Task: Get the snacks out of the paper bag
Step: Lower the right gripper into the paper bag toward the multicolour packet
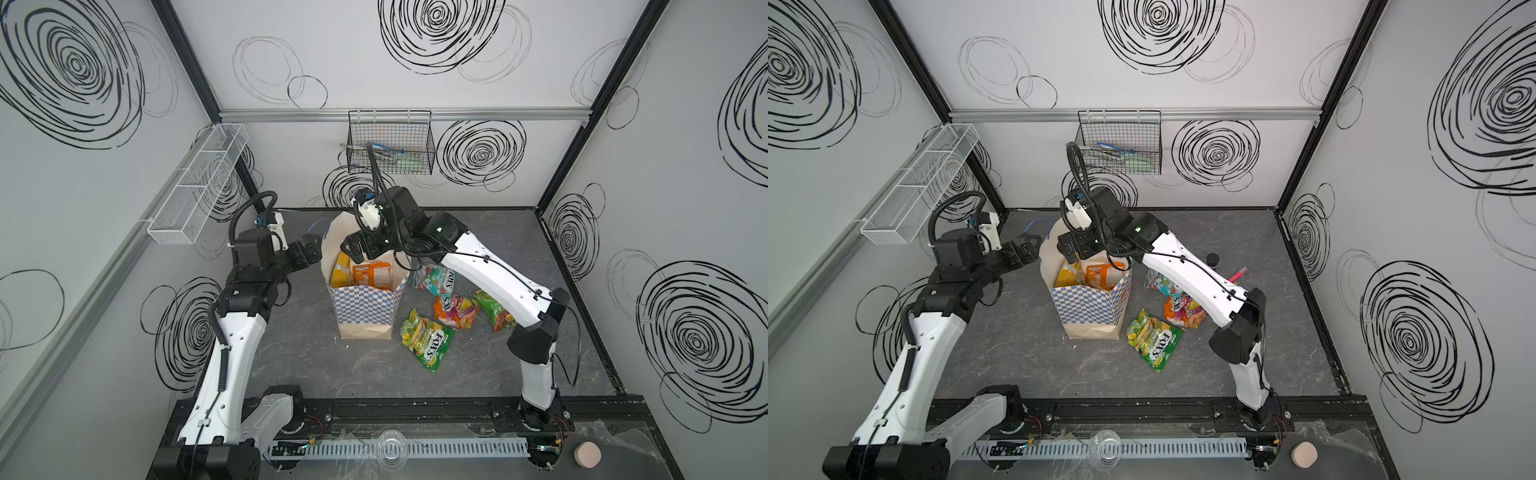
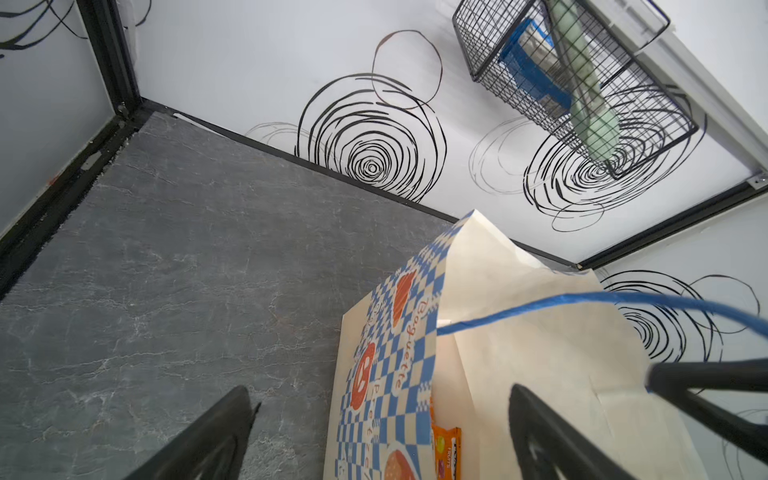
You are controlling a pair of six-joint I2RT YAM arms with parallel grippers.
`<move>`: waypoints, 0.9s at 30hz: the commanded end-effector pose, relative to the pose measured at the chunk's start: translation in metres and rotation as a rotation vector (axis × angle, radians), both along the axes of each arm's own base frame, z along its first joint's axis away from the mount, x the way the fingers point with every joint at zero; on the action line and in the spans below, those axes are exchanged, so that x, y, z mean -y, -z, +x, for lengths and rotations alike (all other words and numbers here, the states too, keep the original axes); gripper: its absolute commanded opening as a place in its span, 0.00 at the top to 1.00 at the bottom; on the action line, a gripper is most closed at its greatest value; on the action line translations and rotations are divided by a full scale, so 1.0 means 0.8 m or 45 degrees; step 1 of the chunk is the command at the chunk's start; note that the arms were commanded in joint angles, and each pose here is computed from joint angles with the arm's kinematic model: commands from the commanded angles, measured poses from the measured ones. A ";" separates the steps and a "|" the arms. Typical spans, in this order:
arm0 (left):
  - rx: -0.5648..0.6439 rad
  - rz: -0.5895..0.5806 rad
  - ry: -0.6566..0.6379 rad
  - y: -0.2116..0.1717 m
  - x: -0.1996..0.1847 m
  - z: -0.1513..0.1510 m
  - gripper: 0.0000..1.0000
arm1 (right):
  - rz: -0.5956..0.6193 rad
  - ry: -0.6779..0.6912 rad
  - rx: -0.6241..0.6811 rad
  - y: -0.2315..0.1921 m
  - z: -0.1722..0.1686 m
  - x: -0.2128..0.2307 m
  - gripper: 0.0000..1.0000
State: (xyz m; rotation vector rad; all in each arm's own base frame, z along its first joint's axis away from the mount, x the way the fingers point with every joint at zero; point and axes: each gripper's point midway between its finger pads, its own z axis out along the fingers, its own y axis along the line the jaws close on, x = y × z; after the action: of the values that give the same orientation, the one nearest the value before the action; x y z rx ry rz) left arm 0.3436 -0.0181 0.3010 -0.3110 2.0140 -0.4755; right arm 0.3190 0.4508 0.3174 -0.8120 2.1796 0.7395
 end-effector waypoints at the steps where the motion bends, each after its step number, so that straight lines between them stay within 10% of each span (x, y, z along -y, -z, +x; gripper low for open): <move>1: 0.155 -0.048 0.061 -0.031 0.009 0.007 0.09 | -0.084 -0.007 -0.093 0.036 0.002 0.002 0.04; 14: 0.238 -0.067 0.149 -0.007 0.022 0.012 0.67 | -0.411 -0.010 -0.189 0.198 0.009 -0.027 0.06; 27: 0.271 -0.193 0.252 0.001 0.032 0.009 0.80 | -0.569 0.005 -0.402 0.321 0.011 -0.017 0.00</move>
State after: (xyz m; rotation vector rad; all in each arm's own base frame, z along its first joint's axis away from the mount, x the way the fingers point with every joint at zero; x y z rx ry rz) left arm 0.3519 -0.0381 0.2843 -0.1995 1.8818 -0.7098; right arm 0.3300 0.4715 0.0770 -0.9739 2.6153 0.4178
